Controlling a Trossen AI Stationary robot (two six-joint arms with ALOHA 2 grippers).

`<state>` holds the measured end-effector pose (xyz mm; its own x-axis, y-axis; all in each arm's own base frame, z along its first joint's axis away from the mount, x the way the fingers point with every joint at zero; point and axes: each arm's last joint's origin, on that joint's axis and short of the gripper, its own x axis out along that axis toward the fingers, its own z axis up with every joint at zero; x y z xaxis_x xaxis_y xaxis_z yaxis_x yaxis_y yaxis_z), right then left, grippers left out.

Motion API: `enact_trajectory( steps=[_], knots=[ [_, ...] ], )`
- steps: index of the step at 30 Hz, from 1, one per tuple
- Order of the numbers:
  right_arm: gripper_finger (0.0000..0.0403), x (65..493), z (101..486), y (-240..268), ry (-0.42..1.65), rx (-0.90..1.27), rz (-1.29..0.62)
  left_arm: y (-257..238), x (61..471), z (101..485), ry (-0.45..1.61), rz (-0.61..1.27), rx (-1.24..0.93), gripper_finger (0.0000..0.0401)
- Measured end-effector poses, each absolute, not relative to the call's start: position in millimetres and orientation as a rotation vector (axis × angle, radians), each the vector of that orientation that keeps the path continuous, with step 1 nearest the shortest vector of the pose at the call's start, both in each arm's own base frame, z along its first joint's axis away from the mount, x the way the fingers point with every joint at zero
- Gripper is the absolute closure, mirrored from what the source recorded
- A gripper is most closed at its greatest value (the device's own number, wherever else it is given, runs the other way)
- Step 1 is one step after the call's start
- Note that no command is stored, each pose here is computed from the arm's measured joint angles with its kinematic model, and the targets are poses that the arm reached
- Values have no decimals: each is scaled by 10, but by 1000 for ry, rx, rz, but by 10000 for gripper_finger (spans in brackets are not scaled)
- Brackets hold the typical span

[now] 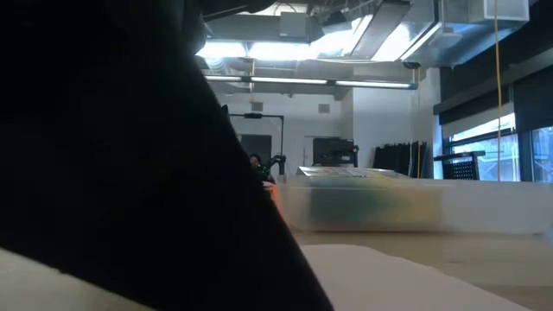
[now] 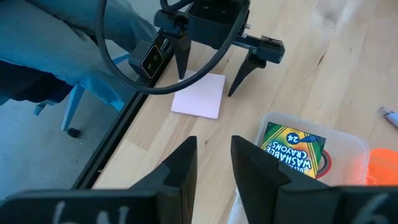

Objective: Pack school essentials
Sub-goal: Put the pink sticky notes into the orange supply box

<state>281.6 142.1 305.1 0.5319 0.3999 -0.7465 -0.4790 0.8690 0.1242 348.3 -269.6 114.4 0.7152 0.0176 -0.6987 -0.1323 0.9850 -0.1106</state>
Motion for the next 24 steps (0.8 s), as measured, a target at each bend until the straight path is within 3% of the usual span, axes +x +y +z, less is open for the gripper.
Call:
enact_trajectory(
  steps=[24],
  knots=[
    [302,2817,3050,1421,864,-100,525,-2730,3514,1038,741,83,-106,4]
  ],
)
